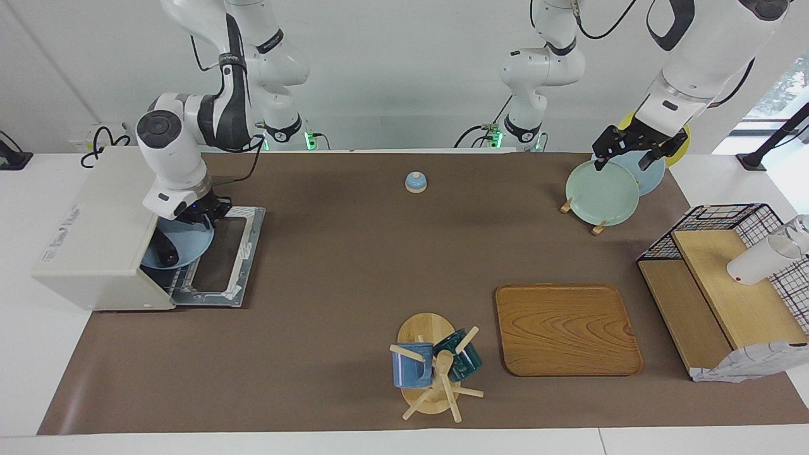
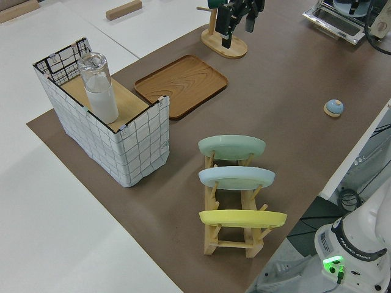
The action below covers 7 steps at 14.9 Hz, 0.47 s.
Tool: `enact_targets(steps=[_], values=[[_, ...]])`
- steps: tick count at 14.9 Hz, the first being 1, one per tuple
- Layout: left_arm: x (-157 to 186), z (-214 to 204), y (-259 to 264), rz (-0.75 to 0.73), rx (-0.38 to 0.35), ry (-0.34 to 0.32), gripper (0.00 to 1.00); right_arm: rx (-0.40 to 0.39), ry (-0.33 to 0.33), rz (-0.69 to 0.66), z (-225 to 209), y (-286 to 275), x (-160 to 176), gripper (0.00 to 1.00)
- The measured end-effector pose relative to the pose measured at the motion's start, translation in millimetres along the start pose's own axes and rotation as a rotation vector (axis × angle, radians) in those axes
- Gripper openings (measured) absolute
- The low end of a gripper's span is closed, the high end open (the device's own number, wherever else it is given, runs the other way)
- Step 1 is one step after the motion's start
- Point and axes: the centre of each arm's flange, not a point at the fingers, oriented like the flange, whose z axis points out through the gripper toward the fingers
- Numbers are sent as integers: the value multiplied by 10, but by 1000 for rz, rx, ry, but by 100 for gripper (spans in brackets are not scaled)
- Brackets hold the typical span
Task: Put eggplant into oven
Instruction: 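Lower the eggplant into the oven and open the right gripper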
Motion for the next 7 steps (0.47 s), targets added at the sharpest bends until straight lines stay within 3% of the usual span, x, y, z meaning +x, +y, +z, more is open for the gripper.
enact_targets(steps=[3,6,7], values=[[-1,-1,-2,0,0,0,100,12,-6,-25,-32,-7,4,39],[-3,-4,-3,0,0,1,100,67,19,-31,-209,-65,79,40],[-3,-4,-3,-1,0,1,100,71,32,-42,-267,-140,131,34]])
